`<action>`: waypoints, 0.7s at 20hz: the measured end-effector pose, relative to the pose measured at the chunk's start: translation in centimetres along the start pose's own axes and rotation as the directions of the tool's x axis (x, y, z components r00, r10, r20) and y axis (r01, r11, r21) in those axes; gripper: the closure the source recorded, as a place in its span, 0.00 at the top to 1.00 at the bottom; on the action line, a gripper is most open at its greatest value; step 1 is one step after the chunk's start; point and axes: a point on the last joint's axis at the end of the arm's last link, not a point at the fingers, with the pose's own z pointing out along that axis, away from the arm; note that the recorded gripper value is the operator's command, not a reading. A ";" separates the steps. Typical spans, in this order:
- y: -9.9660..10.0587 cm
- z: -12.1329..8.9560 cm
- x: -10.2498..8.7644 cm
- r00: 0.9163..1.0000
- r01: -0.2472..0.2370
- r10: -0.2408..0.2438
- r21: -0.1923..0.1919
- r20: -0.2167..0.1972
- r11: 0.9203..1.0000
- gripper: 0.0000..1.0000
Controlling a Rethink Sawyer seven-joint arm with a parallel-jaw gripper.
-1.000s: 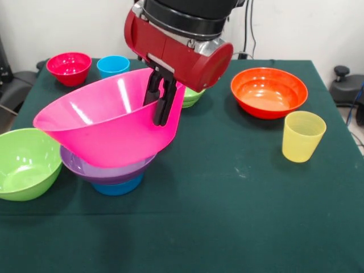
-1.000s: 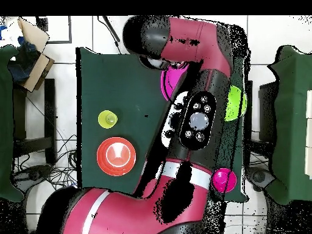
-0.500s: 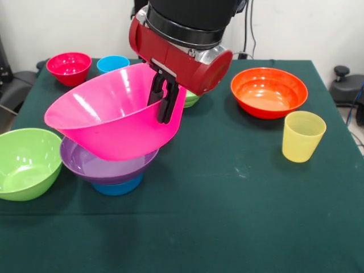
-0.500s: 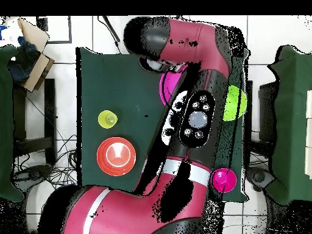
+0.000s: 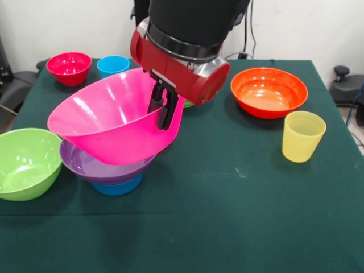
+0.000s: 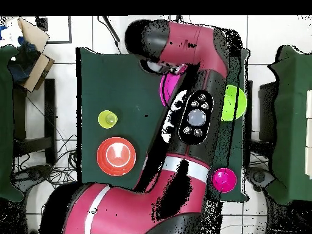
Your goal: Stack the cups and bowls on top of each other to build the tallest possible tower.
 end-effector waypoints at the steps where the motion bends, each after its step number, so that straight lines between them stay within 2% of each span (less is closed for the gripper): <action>1: 0.0 0.3 0.0 1.000 0.002 -0.002 0.005 0.000 1.000 0.00; 5: -0.4 2.3 0.5 1.000 0.023 -0.023 0.043 0.002 0.999 0.00; 14: -1.3 5.5 1.4 0.999 0.051 -0.051 0.103 -0.005 0.993 0.00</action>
